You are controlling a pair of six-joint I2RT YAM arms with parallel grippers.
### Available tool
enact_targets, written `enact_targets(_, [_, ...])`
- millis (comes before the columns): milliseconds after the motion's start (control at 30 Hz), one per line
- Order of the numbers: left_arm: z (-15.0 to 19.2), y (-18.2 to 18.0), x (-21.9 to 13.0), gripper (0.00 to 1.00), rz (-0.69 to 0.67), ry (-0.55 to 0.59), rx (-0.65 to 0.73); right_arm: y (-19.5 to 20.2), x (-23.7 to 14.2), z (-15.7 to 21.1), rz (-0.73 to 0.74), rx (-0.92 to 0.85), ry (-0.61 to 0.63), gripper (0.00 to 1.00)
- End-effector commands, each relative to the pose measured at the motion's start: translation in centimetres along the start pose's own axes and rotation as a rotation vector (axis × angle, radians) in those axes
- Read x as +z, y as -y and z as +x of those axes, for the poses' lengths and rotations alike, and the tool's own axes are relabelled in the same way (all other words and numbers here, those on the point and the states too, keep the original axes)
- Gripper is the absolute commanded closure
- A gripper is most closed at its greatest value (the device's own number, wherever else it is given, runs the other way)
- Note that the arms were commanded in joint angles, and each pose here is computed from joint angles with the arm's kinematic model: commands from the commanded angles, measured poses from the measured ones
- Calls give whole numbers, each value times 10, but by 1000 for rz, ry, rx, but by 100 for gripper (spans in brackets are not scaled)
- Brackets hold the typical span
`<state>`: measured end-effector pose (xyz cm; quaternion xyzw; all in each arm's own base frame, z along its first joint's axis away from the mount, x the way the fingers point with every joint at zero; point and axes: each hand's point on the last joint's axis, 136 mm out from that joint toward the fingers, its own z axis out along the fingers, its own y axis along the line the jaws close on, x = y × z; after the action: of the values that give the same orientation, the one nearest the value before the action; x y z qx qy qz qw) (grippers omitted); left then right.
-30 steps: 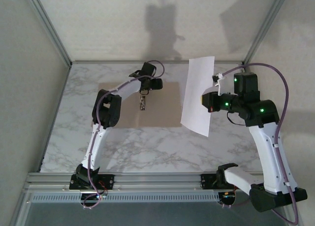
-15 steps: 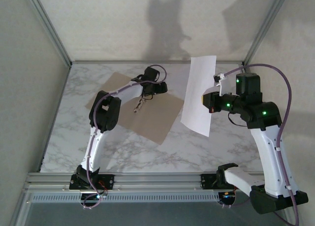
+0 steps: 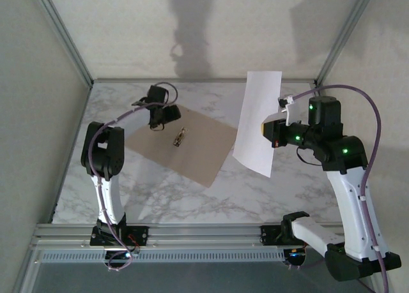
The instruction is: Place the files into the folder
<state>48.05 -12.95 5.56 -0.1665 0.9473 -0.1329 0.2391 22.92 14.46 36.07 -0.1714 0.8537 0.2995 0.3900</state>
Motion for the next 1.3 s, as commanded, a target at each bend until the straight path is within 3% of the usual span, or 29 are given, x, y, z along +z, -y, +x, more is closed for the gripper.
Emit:
enact_targets(0, [28,1,-4,22,39,-50,4,-11,-2,-6,-51,-34,34,100])
enact_targets(233, [69,-3,-15,25,73,-109,-10,-13,-2,-9,-65,-37,43,100])
enact_targets(500, [129,21,-30,27,136,-162,63,-17,-2,-10,-88,-20,55,100])
enact_targets(767, [155,37,-55,27,212,-147,42,-20,-3,-9,-109,-6,62,100])
enact_targets(1133, [139,61,-100,27,311,-86,65,-39,6,-21,-270,6,129,100])
enact_targets(1267, [110,39,-116,27,255,-4,24,-43,14,-29,-326,-3,170,100])
